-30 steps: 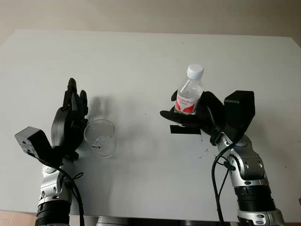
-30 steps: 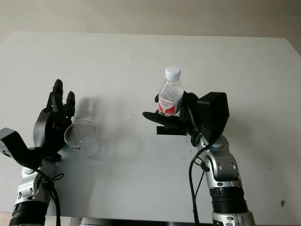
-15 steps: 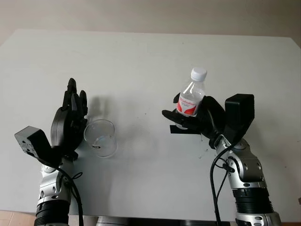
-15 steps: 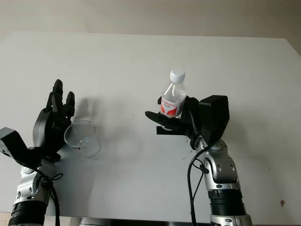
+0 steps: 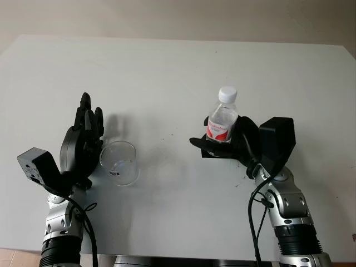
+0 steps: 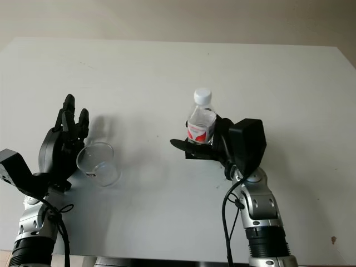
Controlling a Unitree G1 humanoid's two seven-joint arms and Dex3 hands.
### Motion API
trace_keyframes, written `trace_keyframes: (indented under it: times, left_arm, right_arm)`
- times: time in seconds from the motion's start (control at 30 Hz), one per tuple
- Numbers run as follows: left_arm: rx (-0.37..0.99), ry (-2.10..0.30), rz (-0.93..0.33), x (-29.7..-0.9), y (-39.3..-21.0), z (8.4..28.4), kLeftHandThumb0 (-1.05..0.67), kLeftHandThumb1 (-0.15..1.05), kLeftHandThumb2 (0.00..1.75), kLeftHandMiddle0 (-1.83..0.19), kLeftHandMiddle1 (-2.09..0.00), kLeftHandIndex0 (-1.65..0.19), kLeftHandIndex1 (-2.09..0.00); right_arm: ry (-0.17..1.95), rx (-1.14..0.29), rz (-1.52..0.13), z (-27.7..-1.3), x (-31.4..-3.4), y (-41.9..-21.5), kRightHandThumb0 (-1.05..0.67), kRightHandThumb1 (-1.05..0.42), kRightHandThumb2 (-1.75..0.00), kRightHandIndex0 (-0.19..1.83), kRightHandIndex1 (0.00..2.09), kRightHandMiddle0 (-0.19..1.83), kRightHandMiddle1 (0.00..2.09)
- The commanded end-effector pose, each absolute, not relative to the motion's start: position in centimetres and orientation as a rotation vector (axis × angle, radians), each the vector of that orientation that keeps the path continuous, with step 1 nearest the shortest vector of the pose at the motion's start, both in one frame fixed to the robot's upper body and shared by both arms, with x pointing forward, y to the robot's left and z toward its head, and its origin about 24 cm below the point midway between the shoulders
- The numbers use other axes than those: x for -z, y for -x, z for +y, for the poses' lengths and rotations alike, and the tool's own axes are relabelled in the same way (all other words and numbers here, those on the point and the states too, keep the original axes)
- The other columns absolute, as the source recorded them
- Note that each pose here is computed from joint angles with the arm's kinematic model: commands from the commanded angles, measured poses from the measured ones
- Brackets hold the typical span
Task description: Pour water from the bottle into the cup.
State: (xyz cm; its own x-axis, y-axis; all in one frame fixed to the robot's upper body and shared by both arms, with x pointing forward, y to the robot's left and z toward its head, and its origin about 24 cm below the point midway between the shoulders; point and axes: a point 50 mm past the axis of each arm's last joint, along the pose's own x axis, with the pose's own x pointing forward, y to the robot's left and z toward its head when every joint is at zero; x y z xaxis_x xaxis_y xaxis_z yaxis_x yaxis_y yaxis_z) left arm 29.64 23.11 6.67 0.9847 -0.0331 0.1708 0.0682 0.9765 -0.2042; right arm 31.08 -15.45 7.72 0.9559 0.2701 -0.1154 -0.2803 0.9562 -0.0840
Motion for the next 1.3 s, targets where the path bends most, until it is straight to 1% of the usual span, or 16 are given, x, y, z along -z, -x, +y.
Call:
trace_keyframes:
  times: [0.0, 0.03, 0.1, 0.13, 0.2, 0.3, 0.33, 0.4, 0.43, 0.47, 0.53, 0.63, 0.83, 0.93, 1.1, 1.27]
  left_arm:
    - [0.029, 0.218, -0.114, -5.4, -28.9, 23.7, -0.85, 1.05, 0.62, 0.16, -0.06, 0.19, -0.01]
    - [0.03, 0.217, -0.115, -5.4, -28.8, 23.7, -0.85, 1.05, 0.62, 0.16, -0.06, 0.19, -0.01]
    - [0.031, 0.218, -0.115, -5.4, -28.8, 23.8, -0.84, 1.05, 0.63, 0.15, -0.06, 0.19, -0.01]
    - [0.033, 0.219, -0.115, -5.4, -28.8, 23.9, -0.84, 1.05, 0.63, 0.16, -0.05, 0.19, -0.01]
    - [0.035, 0.219, -0.116, -5.4, -28.8, 24.0, -0.84, 1.05, 0.62, 0.16, -0.05, 0.19, -0.01]
    - [0.035, 0.221, -0.114, -5.5, -28.8, 24.1, -0.84, 1.05, 0.62, 0.16, -0.05, 0.19, -0.01]
    - [0.036, 0.221, -0.115, -5.5, -28.8, 24.1, -0.84, 1.05, 0.62, 0.15, -0.06, 0.19, -0.01]
    - [0.037, 0.217, -0.119, -5.5, -28.8, 24.1, -0.84, 1.05, 0.62, 0.15, -0.06, 0.19, -0.01]
    - [0.037, 0.216, -0.12, -5.5, -28.8, 24.1, -0.84, 1.05, 0.62, 0.15, -0.06, 0.19, -0.01]
    - [0.037, 0.216, -0.12, -5.6, -28.8, 24.1, -0.84, 1.05, 0.62, 0.15, -0.06, 0.19, -0.02]
    - [0.037, 0.213, -0.121, -5.6, -28.9, 24.2, -0.84, 1.05, 0.62, 0.15, -0.06, 0.19, -0.02]
    - [0.036, 0.216, -0.12, -5.6, -28.9, 24.3, -0.84, 1.05, 0.61, 0.15, -0.05, 0.19, -0.02]
    - [0.037, 0.218, -0.119, -5.6, -29.0, 24.3, -0.84, 1.05, 0.61, 0.15, -0.06, 0.18, -0.01]
    - [0.038, 0.215, -0.119, -5.6, -29.0, 24.3, -0.84, 1.05, 0.61, 0.15, -0.05, 0.18, -0.02]
    - [0.032, 0.216, -0.116, -5.5, -29.0, 24.1, -0.84, 1.05, 0.62, 0.15, -0.06, 0.19, -0.02]
    - [0.034, 0.215, -0.114, -5.4, -29.0, 24.0, -0.84, 1.05, 0.62, 0.15, -0.05, 0.19, -0.02]
  right_arm:
    - [0.134, -0.274, 0.131, -15.6, -6.6, -30.6, -0.34, -1.05, -0.14, 0.38, 2.09, 0.05, 2.09]
    - [0.137, -0.27, 0.131, -15.6, -6.5, -30.5, -0.37, -1.05, -0.11, 0.34, 2.09, 0.08, 2.09]
    - [0.132, -0.262, 0.133, -15.5, -6.1, -30.3, -0.4, -1.04, -0.08, 0.16, 2.09, 0.07, 2.09]
    - [0.126, -0.26, 0.137, -15.5, -5.9, -30.3, -0.43, -1.02, -0.06, 0.04, 2.01, 0.01, 2.07]
    - [0.11, -0.259, 0.144, -15.6, -5.5, -30.1, -0.47, -1.0, -0.05, -0.07, 1.87, -0.07, 1.98]
    - [0.098, -0.262, 0.15, -15.6, -4.8, -29.7, -0.54, -0.97, -0.05, -0.13, 1.43, -0.16, 1.62]
    - [0.102, -0.263, 0.149, -15.5, -4.7, -29.6, -0.56, -0.97, -0.05, -0.14, 1.19, -0.18, 1.39]
    - [0.119, -0.26, 0.142, -15.6, -4.2, -29.4, -0.59, -0.96, -0.05, -0.08, 0.82, -0.15, 1.06]
    - [0.118, -0.257, 0.142, -15.6, -4.0, -29.3, -0.61, -0.96, -0.05, -0.02, 0.54, -0.12, 0.83]
    - [0.107, -0.253, 0.142, -15.7, -3.7, -29.2, -0.63, -0.96, -0.05, 0.02, 0.37, -0.1, 0.69]
    - [0.086, -0.24, 0.142, -15.7, -3.2, -29.1, -0.65, -0.95, -0.05, 0.04, 0.17, -0.08, 0.49]
    - [0.062, -0.215, 0.145, -15.7, -2.5, -29.0, -0.66, -0.94, -0.05, 0.01, 0.09, -0.09, 0.4]
    - [0.041, -0.196, 0.114, -15.9, -2.0, -28.8, -0.68, -0.93, -0.05, -0.14, 0.02, -0.17, 0.25]
    - [0.083, -0.192, 0.054, -16.2, -2.1, -28.6, -0.79, -0.93, -0.05, -0.19, 0.0, -0.19, 0.05]
    - [0.144, -0.161, -0.073, -16.4, -2.8, -28.5, -0.93, -0.94, -0.06, -0.19, 0.0, -0.19, 0.0]
    - [0.171, -0.114, -0.181, -16.4, -4.2, -28.1, -0.97, -0.96, -0.06, -0.19, 0.0, -0.19, 0.0]
